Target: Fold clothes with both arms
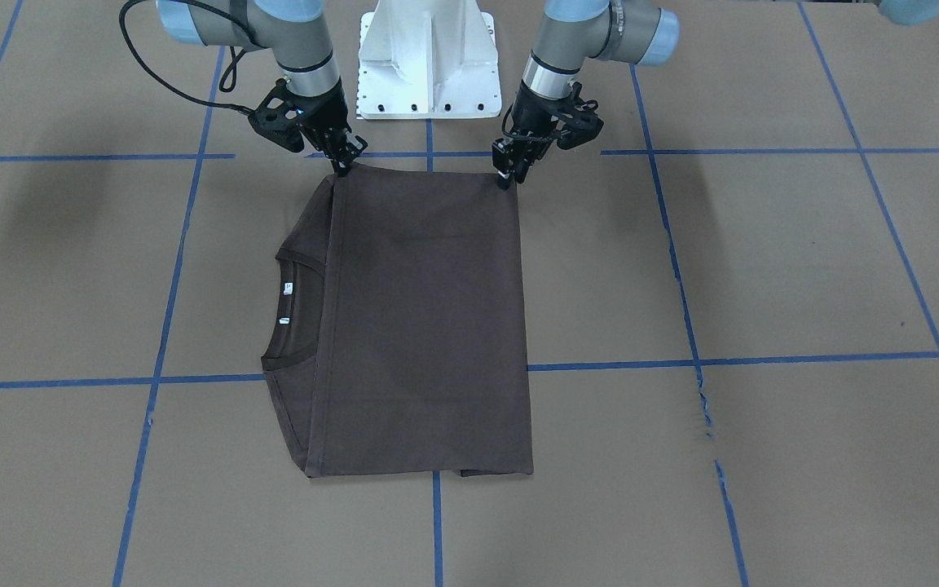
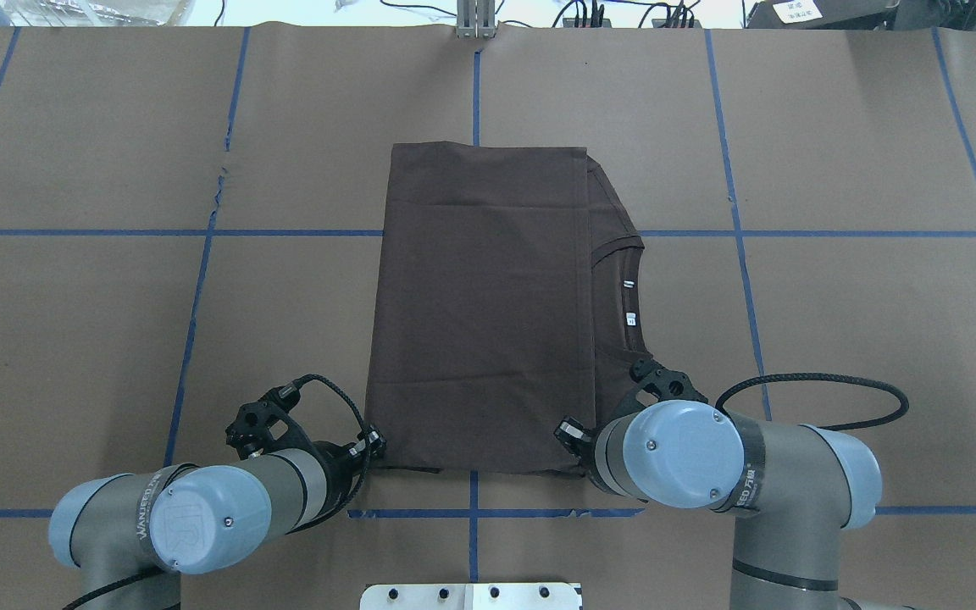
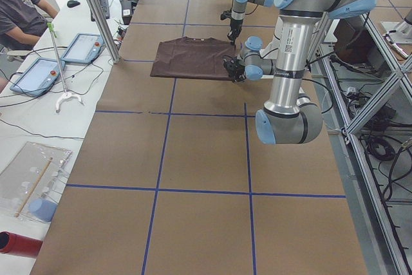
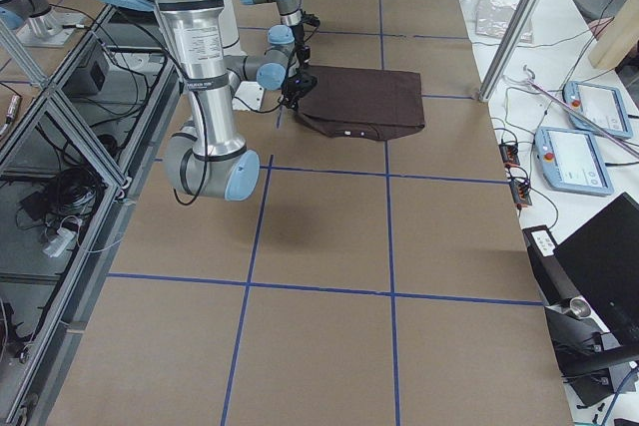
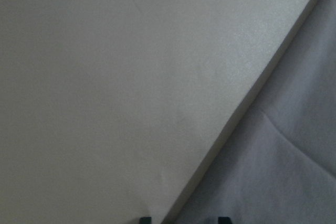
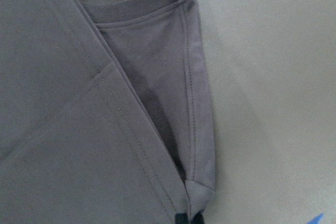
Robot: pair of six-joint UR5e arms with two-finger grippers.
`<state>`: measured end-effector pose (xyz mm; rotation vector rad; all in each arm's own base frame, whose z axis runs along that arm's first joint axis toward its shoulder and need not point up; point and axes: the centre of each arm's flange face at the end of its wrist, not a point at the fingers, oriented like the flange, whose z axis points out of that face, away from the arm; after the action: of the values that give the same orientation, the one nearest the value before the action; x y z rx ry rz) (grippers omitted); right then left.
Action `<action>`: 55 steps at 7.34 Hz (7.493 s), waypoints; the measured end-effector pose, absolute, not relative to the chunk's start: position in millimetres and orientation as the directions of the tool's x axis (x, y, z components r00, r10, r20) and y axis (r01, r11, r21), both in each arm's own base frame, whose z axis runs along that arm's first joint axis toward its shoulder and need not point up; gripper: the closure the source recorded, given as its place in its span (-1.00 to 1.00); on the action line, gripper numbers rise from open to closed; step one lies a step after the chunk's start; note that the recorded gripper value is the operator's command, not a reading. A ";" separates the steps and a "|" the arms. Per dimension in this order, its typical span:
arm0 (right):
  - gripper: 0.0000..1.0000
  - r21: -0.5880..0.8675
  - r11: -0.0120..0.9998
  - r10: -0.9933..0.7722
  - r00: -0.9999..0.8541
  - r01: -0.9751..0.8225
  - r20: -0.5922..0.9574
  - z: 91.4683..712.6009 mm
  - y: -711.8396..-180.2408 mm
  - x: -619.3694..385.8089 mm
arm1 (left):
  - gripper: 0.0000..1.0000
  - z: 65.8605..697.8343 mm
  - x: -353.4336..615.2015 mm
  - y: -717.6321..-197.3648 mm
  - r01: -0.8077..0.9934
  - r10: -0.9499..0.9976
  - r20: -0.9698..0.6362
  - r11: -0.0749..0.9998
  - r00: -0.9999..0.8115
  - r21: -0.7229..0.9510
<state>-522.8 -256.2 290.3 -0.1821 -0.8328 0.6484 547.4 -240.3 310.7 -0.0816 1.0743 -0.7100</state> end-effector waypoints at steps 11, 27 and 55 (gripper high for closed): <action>1.00 -0.489 0.751 0.645 0.331 -0.444 0.689 226.3 -318.2 -425.0 | 1.00 196.3 447.8 -255.1 0.496 -0.608 -0.776 0.733 0.169 -0.466; -1.00 -0.311 0.855 0.484 0.422 -0.415 0.767 319.0 -677.0 -404.1 | -1.00 282.3 448.3 -550.4 0.635 -0.290 -0.900 0.773 0.326 -0.019; -1.00 0.085 0.993 -0.114 0.743 0.077 0.659 614.0 -528.8 10.1 | -1.00 643.2 -43.9 -456.0 -0.108 0.083 -0.695 0.994 0.714 0.008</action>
<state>10.1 -528.8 614.0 0.0537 -0.7258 -0.1050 -43.9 -456.0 643.2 -0.0338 0.7686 0.1060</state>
